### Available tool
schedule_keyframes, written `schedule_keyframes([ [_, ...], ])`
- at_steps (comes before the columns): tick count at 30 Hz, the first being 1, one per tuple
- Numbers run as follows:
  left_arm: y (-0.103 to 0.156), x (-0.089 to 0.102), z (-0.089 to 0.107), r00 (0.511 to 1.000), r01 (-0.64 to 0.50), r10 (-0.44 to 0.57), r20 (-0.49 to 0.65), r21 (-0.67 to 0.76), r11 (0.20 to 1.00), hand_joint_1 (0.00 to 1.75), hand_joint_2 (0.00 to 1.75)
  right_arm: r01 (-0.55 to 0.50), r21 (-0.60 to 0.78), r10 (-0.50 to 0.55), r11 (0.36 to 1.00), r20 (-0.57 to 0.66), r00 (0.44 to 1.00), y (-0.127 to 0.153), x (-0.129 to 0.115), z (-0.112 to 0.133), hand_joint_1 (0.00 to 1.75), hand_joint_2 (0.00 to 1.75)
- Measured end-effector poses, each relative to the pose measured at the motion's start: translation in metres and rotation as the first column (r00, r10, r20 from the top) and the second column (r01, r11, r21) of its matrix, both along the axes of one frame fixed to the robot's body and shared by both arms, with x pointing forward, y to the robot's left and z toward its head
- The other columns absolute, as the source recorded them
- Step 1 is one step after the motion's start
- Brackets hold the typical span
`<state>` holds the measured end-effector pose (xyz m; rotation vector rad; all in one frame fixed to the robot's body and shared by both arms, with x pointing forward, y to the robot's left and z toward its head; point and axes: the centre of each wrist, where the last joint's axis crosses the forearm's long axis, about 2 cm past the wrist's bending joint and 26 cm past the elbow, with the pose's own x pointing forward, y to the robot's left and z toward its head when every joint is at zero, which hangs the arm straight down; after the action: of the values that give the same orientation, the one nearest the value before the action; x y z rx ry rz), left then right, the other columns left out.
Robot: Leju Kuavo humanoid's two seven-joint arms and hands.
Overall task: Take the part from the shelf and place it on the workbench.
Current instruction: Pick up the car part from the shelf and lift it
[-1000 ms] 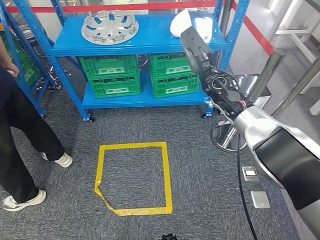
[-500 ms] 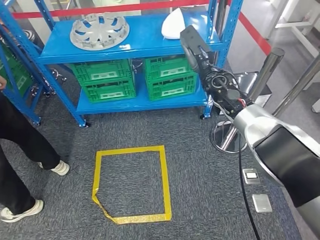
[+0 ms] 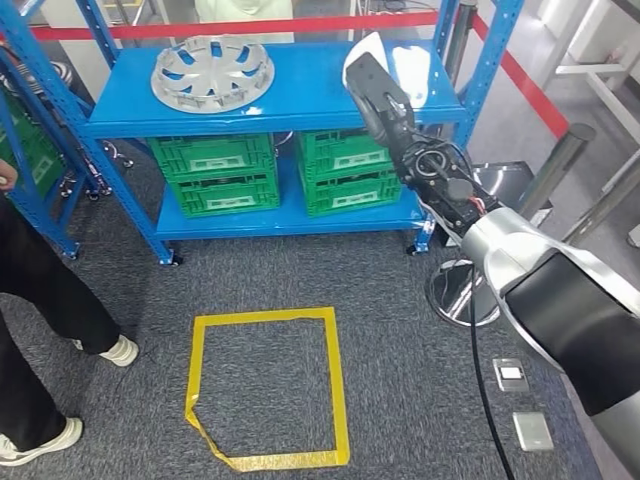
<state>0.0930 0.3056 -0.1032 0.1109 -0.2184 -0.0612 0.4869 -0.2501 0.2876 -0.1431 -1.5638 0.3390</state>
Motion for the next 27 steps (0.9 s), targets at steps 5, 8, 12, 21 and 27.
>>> schedule_keyframes([
  [5,-0.0017,-0.0042,-0.0009,1.000,-0.001,0.001,-0.008,-0.004,1.000,0.00,0.00,-0.007,-0.020,0.007,1.000,-0.008,1.000,0.0002,-0.0010,-0.0039,0.00,0.00],
  [8,-0.0021,-0.0026,-0.0006,1.000,0.000,0.000,-0.004,-0.005,1.000,0.00,0.00,-0.008,-0.024,0.008,1.000,-0.009,1.000,0.0002,-0.0007,-0.0032,0.00,0.00],
  [12,-0.0014,-0.0024,-0.0005,1.000,0.002,-0.002,-0.003,-0.003,1.000,0.00,0.00,-0.012,-0.033,0.012,0.999,-0.006,1.000,0.0007,-0.0003,-0.0019,0.00,0.00],
  [21,-0.0016,-0.0027,-0.0006,1.000,0.003,-0.003,-0.003,-0.004,1.000,0.00,0.00,-0.024,-0.056,0.024,0.998,-0.003,1.000,0.0025,-0.0003,-0.0014,0.00,0.00],
  [27,-0.0003,-0.0002,-0.0001,1.000,0.004,-0.004,0.001,-0.002,1.000,0.00,0.00,-0.024,-0.067,0.025,0.997,0.003,1.000,0.0027,0.0001,0.0005,0.00,0.00],
])
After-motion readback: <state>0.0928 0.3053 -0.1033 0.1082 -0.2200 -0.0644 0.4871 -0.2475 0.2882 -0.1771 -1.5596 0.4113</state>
